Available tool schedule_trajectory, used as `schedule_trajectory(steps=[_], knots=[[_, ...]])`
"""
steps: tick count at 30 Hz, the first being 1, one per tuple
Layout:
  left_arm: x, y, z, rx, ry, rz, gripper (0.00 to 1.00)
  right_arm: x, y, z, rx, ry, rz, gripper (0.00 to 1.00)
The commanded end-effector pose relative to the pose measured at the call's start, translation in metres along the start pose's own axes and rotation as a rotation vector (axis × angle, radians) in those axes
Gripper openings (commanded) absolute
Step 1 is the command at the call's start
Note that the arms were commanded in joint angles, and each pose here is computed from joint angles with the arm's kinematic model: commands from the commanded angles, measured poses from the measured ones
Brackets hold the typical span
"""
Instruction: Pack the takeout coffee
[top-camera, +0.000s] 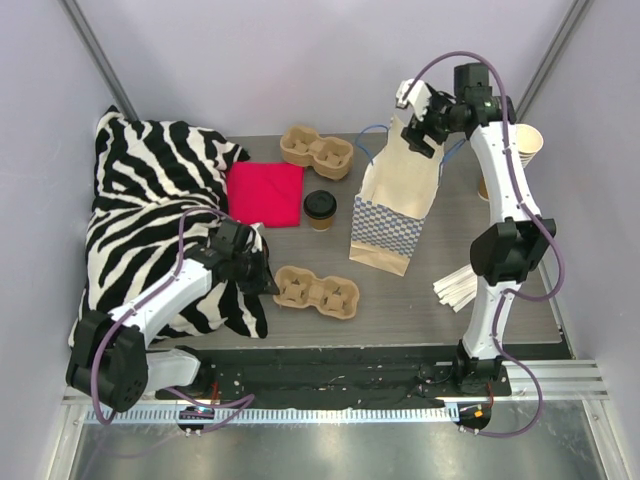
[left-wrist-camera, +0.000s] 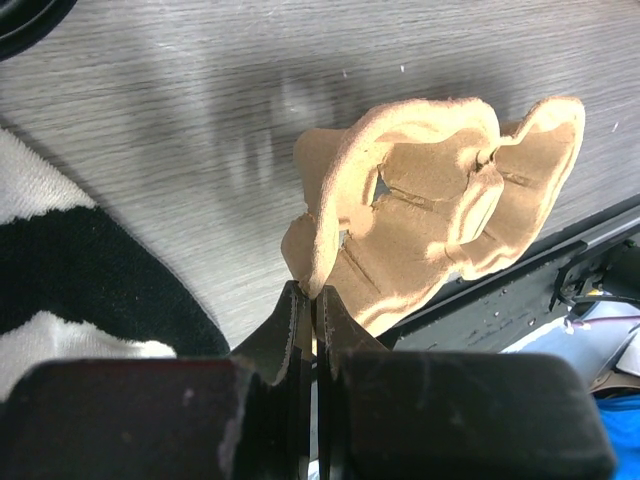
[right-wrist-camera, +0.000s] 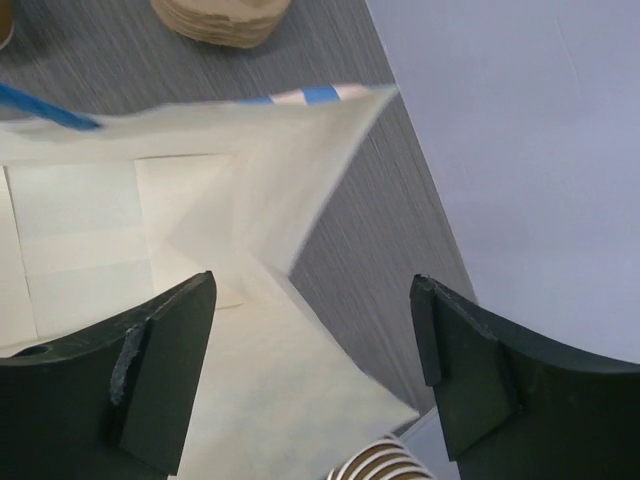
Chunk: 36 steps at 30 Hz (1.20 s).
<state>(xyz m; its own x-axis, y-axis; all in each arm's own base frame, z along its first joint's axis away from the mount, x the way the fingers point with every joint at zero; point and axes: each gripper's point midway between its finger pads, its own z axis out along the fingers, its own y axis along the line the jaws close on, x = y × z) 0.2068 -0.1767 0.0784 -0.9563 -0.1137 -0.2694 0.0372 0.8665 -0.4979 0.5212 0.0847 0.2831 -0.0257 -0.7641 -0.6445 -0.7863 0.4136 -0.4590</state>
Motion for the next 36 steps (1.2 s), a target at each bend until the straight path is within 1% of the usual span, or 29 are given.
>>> schedule_trajectory(steps=[1, 2, 4, 5, 7, 8, 9, 10, 11, 13, 14, 15, 16, 17, 18, 19, 20, 21, 22, 23, 24, 25, 26, 27, 29, 30, 31, 35, 36], knots=[[-0.019, -0.021, -0.023, 0.047, -0.059, 0.09, 0.0, -0.013, -0.002, 0.004, 0.02, 0.007, -0.079, 0.76], [-0.016, -0.019, -0.027, 0.034, -0.047, 0.099, 0.0, -0.015, -0.003, 0.005, 0.023, 0.009, -0.083, 0.68], [-0.022, -0.024, -0.037, 0.041, -0.066, 0.158, 0.0, -0.011, -0.002, 0.011, 0.013, 0.019, -0.077, 0.56], [-0.018, -0.024, -0.041, 0.039, -0.049, 0.176, 0.0, -0.011, -0.005, 0.01, 0.019, 0.02, -0.081, 0.45], [-0.02, -0.033, -0.053, 0.072, -0.062, 0.223, 0.0, -0.012, -0.003, 0.008, 0.011, 0.019, -0.082, 0.31], [-0.02, -0.036, -0.058, 0.083, -0.065, 0.264, 0.0, -0.016, 0.0, 0.006, 0.003, 0.006, -0.087, 0.18], [-0.021, -0.04, -0.063, 0.098, -0.067, 0.286, 0.0, -0.017, 0.002, 0.004, -0.006, 0.001, -0.085, 0.13], [-0.026, -0.045, -0.07, 0.104, -0.09, 0.314, 0.0, -0.023, 0.003, -0.003, -0.003, -0.012, -0.091, 0.06], [-0.024, -0.042, -0.075, 0.088, -0.082, 0.34, 0.0, -0.029, 0.005, -0.006, -0.007, -0.03, -0.096, 0.03], [-0.033, -0.05, -0.089, 0.093, -0.11, 0.402, 0.0, -0.035, 0.008, -0.014, -0.01, -0.045, -0.098, 0.01], [-0.032, -0.05, -0.096, 0.092, -0.102, 0.463, 0.0, -0.043, 0.009, -0.022, -0.003, -0.06, -0.106, 0.01], [-0.036, -0.054, -0.103, 0.097, -0.121, 0.502, 0.0, -0.048, 0.011, -0.026, -0.005, -0.075, -0.107, 0.01], [-0.044, -0.065, -0.119, 0.115, -0.173, 0.557, 0.0, -0.051, 0.014, -0.028, -0.01, -0.084, -0.105, 0.01], [-0.043, -0.07, -0.129, 0.132, -0.181, 0.601, 0.0, -0.06, 0.014, -0.038, 0.002, -0.101, -0.111, 0.01], [-0.046, -0.074, -0.139, 0.14, -0.209, 0.676, 0.0, -0.065, 0.017, -0.043, 0.001, -0.118, -0.111, 0.01], [-0.054, -0.086, -0.158, 0.158, -0.266, 0.752, 0.0, -0.07, 0.02, -0.047, -0.003, -0.128, -0.105, 0.01], [-0.052, -0.09, -0.171, 0.165, -0.284, 0.802, 0.0, -0.076, 0.023, -0.05, -0.005, -0.143, -0.105, 0.01], [-0.059, -0.101, -0.19, 0.177, -0.34, 0.906, 0.0, -0.086, 0.024, -0.059, 0.008, -0.163, -0.109, 0.01], [-0.059, -0.107, -0.201, 0.187, -0.36, 0.956, 0.0, -0.092, 0.027, -0.063, 0.005, -0.18, -0.086, 0.01], [-0.053, -0.107, -0.209, 0.191, -0.342, 0.989, 0.0, -0.096, 0.029, -0.067, 0.006, -0.19, -0.074, 0.01], [-0.054, -0.112, -0.218, 0.2, -0.355, 1.034, 0.0, -0.105, 0.034, -0.073, 0.002, -0.206, -0.07, 0.01], [-0.059, -0.122, -0.238, 0.199, -0.411, 1.12, 0.0, -0.109, 0.039, -0.075, -0.009, -0.216, -0.062, 0.01], [-0.058, -0.123, -0.246, 0.191, -0.41, 1.149, 0.0, -0.112, 0.045, -0.076, -0.021, -0.22, -0.038, 0.01], [-0.066, -0.132, -0.262, 0.176, -0.458, 1.18, 0.0, -0.115, 0.052, -0.076, -0.036, -0.218, -0.024, 0.01], [-0.075, -0.133, -0.275, 0.116, -0.493, 1.232, 0.0, -0.119, 0.061, -0.082, -0.048, -0.221, 0.034, 0.01], [-0.083, -0.142, -0.29, 0.101, -0.541, 1.256, 0.0, -0.121, 0.066, -0.083, -0.059, -0.222, 0.051, 0.01], [-0.088, -0.145, -0.295, 0.079, -0.552, 1.281, 0.0, -0.123, 0.069, -0.087, -0.063, -0.226, 0.071, 0.01], [-0.11, -0.173, -0.324, 0.061, -0.653, 1.321, 0.0, -0.127, 0.08, -0.096, -0.074, -0.212, 0.153, 0.01], [-0.115, -0.185, -0.343, 0.065, -0.718, 1.333, 0.0, -0.127, 0.085, -0.097, -0.087, -0.206, 0.196, 0.01]])
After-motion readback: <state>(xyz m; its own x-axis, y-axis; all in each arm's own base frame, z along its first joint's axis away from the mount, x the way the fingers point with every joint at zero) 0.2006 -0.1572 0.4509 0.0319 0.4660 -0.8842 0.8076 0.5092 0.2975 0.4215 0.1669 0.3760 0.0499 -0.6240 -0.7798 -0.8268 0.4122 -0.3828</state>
